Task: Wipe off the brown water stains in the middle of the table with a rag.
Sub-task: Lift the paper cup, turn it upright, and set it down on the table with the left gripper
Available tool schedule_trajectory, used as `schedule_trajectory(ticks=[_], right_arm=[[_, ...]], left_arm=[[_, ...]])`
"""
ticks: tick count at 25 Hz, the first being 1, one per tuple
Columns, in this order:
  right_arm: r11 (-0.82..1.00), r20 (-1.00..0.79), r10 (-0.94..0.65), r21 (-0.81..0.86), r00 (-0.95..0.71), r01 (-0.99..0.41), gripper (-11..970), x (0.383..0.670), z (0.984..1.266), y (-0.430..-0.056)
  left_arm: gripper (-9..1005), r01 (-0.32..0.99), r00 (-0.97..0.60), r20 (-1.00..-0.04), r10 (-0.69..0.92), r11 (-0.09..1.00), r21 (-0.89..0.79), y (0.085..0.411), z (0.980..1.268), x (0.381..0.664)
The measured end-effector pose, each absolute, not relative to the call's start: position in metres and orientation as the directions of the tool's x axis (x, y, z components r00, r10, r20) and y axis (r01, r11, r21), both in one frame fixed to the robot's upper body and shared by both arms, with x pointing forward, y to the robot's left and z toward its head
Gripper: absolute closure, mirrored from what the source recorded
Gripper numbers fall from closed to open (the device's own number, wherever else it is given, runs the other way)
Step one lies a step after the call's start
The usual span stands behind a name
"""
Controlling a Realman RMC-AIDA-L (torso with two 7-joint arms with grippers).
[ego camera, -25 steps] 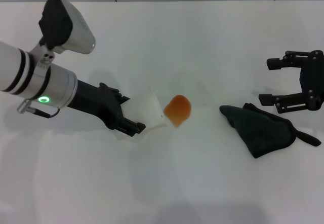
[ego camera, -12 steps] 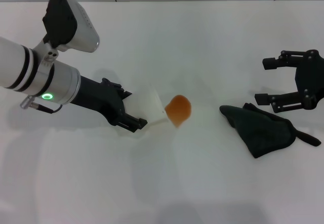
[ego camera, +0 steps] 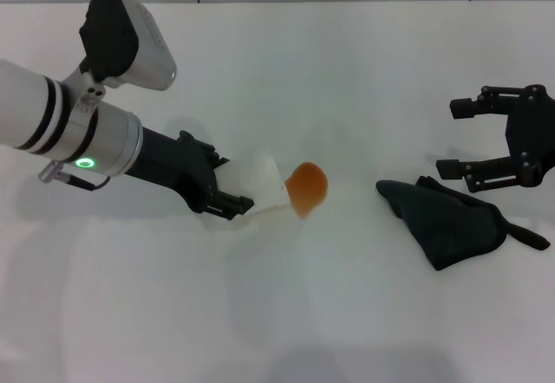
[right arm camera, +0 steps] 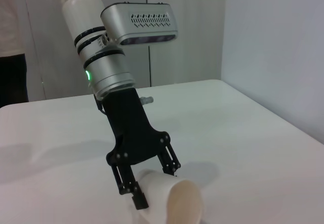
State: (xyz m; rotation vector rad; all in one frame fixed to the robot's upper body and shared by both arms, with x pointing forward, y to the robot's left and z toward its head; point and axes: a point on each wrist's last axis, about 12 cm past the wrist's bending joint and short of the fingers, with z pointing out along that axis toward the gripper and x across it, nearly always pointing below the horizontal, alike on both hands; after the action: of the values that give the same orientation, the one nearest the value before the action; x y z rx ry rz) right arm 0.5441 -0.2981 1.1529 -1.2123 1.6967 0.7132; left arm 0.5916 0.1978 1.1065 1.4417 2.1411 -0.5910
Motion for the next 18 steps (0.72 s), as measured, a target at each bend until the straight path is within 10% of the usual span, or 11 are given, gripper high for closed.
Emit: schedule_trajectory(ticks=[18], right_arm=[[0.318, -0.902, -0.423, -0.065, -0.081, -0.946, 89, 0.55, 1.157, -0.289]], left_arm=[[405, 0.876, -0.198, -0.899, 0.39, 0.482, 0.016, 0.241, 1.1, 0.581]])
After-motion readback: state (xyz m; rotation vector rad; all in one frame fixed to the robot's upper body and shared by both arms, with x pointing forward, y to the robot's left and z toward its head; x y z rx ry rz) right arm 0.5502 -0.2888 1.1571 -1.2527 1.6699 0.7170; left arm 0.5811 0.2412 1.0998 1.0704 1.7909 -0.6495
